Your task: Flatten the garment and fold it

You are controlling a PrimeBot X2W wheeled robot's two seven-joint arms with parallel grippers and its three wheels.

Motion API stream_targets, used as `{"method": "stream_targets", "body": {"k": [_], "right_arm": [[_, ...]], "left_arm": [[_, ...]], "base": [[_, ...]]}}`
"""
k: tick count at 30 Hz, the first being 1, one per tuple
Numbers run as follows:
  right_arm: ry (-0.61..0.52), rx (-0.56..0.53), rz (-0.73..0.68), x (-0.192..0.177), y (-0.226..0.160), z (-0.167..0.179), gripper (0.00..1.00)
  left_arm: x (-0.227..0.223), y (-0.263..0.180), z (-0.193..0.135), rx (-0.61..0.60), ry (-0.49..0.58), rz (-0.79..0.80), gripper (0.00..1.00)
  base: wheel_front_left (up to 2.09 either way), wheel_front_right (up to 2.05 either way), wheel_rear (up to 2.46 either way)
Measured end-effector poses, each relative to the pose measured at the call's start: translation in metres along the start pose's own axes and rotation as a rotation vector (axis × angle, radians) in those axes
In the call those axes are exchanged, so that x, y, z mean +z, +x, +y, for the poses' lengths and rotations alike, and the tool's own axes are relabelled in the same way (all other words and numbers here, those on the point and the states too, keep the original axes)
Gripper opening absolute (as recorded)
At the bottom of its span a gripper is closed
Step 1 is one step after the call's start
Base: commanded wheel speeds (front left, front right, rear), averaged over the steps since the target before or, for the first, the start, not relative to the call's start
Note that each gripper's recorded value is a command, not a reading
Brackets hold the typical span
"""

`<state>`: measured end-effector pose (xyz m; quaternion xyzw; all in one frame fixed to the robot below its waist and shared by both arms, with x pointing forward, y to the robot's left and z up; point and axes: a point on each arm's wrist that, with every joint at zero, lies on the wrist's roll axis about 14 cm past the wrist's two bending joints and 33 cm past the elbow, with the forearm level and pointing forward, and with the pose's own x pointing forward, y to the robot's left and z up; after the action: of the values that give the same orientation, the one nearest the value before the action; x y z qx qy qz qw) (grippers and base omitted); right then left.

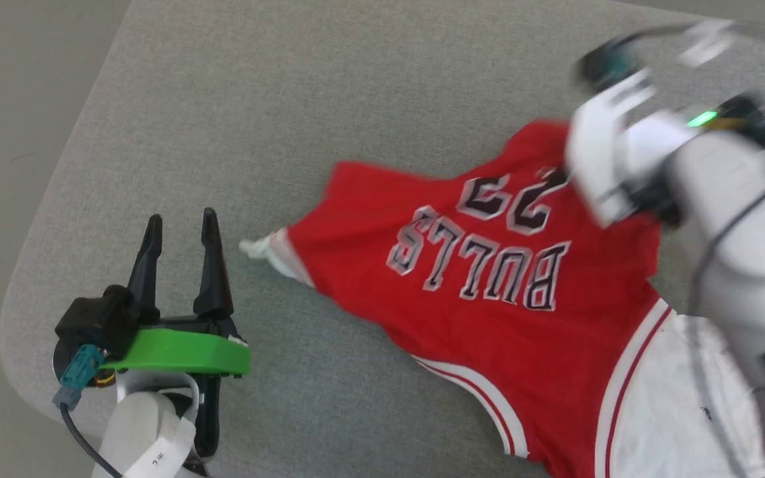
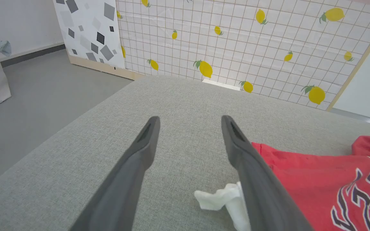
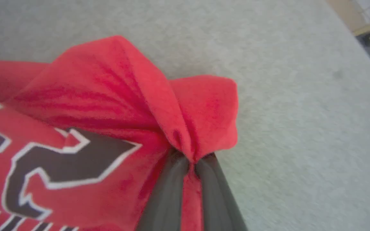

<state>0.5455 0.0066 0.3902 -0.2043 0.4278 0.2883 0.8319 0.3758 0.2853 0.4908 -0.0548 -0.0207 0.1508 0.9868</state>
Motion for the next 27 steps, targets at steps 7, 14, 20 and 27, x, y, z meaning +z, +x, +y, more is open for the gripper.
{"method": "stream_targets", "body": {"k": [7, 14, 20, 27], "right_arm": [[0.081, -0.254, -0.302, 0.082, -0.032, -0.098, 0.00], [0.069, -0.312, -0.380, 0.099, -0.027, -0.103, 1.00], [0.148, -0.243, -0.582, 0.123, -0.049, -0.082, 1.00], [0.277, -0.183, -0.765, 0.087, -0.080, -0.056, 1.00]], "left_arm": [[-0.004, 0.001, 0.004, 0.000, 0.010, 0.017, 1.00], [-0.014, -0.003, 0.012, 0.027, 0.007, 0.051, 1.00], [-0.009, -0.006, 0.010, 0.020, -0.006, 0.036, 1.00], [0.001, -0.017, 0.003, -0.001, -0.018, 0.008, 1.00]], "base": [[0.00, 0.00, 0.00], [0.00, 0.00, 0.00], [0.00, 0.00, 0.00], [0.00, 0.00, 0.00]]}}
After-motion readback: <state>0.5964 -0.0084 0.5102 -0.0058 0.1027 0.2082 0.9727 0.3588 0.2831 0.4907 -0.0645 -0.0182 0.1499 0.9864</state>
